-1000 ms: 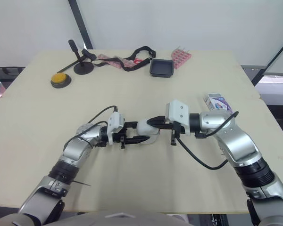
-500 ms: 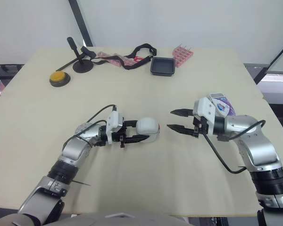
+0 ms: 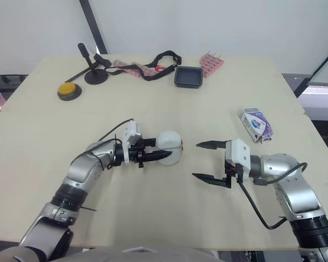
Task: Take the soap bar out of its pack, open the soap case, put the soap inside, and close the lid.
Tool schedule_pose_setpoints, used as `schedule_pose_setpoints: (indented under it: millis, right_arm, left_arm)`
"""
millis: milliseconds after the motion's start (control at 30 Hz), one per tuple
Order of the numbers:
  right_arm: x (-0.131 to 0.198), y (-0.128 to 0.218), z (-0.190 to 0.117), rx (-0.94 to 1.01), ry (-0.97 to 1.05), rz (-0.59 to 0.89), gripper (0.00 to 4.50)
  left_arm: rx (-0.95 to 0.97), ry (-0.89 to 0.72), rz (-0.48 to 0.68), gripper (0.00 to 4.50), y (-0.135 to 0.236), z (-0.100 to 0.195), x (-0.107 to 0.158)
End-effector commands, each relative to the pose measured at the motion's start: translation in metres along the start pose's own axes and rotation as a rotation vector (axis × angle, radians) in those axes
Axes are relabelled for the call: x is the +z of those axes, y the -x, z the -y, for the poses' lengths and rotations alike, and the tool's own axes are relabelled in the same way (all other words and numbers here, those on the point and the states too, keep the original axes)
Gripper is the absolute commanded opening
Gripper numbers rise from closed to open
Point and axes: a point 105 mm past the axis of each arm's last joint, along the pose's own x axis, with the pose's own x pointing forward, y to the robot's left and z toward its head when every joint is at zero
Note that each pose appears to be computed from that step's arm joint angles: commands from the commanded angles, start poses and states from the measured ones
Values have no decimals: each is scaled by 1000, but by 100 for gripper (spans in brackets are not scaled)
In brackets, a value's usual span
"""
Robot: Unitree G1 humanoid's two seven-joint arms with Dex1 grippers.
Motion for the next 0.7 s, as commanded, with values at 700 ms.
schedule_pose_setpoints:
  millis: [700]
  right_arm:
    - [-9, 6, -7, 3, -42, -10, 450]
  left_arm:
    - [206, 789, -337, 241, 17, -5, -43]
